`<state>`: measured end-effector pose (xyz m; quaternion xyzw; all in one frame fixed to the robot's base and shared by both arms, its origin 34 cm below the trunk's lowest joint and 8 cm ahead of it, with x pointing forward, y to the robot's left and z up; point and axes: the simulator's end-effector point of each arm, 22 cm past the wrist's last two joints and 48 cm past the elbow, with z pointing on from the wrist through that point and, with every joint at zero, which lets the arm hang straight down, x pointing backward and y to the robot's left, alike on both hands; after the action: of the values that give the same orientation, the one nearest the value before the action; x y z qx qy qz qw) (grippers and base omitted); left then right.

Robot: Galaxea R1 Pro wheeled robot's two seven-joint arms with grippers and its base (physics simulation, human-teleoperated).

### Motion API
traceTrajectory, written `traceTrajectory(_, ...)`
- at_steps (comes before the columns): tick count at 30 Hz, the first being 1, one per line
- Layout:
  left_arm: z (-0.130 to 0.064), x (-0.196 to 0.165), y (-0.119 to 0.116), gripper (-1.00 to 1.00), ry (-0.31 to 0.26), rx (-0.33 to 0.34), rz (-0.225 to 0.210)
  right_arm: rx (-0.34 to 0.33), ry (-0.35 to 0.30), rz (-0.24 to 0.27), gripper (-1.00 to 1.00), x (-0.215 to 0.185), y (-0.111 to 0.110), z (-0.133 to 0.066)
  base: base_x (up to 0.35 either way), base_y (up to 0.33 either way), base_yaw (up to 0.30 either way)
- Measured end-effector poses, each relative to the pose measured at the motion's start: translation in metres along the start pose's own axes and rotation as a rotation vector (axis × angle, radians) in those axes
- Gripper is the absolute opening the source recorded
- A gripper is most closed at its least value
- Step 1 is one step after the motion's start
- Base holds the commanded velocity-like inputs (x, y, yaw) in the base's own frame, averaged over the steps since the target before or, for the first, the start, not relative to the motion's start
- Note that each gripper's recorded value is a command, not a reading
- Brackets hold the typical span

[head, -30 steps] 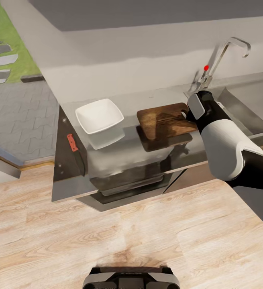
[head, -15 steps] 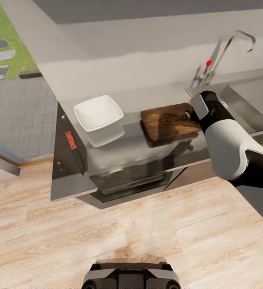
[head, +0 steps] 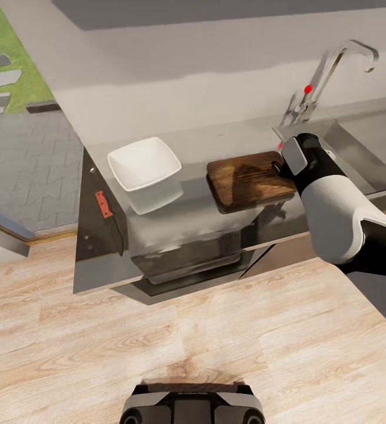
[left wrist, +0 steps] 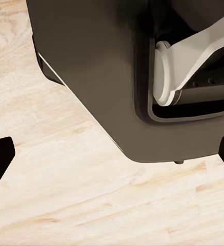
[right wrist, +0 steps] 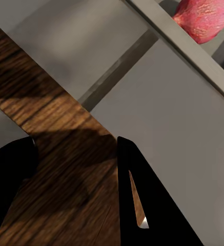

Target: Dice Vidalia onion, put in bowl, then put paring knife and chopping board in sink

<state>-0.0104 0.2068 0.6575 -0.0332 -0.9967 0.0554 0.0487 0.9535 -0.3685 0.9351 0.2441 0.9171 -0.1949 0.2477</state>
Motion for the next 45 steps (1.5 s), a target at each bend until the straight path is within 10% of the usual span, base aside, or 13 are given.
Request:
traceTrajectory(17, 0.0, 0.0001, 0.0, 1.0, 0.0, 0.0, 0.0, -0.004, 0.003, -0.003, -1.0, 0.0014, 0.0026, -0.0009, 0.0, 0.0, 0.0)
traceTrajectory(18, -0.0001, 0.0002, 0.0, 1.0, 0.0, 0.0, 0.0, -0.005, 0.003, -0.003, 1.0, 0.0014, 0.0028, -0.001, 0.0, 0.0, 0.0)
traceTrajectory(45, 0.0, 0.0, -0.0001, 1.0, 0.0, 0.001, 0.0, -0.014, 0.0, -0.005, 1.0, 0.0006, 0.0073, -0.004, 0.0, 0.0, 0.0)
